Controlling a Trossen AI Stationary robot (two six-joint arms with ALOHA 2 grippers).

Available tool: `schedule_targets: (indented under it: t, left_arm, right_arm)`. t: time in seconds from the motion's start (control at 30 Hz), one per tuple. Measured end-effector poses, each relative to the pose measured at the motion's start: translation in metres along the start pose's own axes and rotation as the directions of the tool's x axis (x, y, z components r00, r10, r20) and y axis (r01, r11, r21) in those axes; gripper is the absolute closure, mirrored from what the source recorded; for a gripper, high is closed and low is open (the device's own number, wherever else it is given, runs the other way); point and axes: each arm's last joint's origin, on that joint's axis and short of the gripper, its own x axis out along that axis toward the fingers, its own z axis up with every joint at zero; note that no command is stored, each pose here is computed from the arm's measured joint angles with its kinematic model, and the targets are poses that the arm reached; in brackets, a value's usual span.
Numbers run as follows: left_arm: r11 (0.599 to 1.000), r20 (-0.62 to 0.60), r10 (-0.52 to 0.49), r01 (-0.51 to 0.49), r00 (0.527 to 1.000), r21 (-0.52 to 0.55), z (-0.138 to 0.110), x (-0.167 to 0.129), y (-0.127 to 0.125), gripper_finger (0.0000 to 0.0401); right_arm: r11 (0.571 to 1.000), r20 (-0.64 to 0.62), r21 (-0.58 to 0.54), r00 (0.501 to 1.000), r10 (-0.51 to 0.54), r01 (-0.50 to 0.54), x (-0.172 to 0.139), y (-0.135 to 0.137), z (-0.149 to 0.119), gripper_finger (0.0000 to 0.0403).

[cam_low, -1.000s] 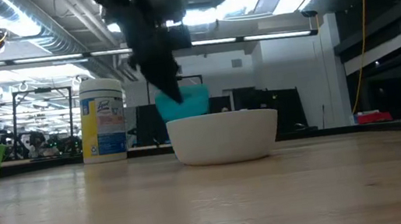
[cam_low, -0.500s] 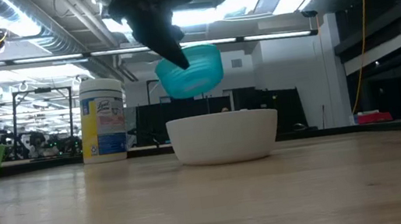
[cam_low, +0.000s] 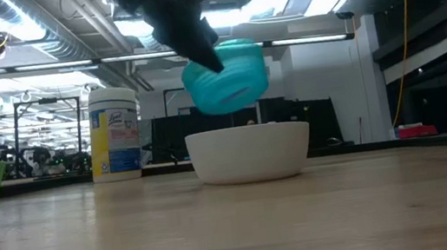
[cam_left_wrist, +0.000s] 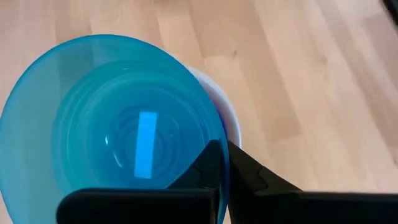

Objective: Nest bowls inside each other
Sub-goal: Stack the light blue bowl in the blue bowl

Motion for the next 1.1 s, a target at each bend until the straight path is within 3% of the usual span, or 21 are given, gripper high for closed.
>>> schedule_targets:
  t: [0.2,0.87,1.1]
  left_arm:
    - [1.000,0.026,-0.012,0.012,1.000,0.001,0.004,0.007,-0.006,0.0399]
    - [0.996,-0.054,-0.087,0.087,0.995,-0.004,-0.008,0.056,-0.002,0.0399]
    - [0.997,-0.083,-0.076,0.079,0.994,0.025,-0.014,0.060,0.010,0.0392]
  right_arm:
    - [1.000,-0.002,0.000,1.000,0.003,-0.003,0.000,0.000,0.000,0.0224]
    - [1.000,-0.022,-0.007,0.999,0.027,-0.028,0.004,0.004,-0.002,0.0224]
    - [0.999,-0.027,-0.008,0.999,0.035,-0.035,0.005,0.005,-0.003,0.0224]
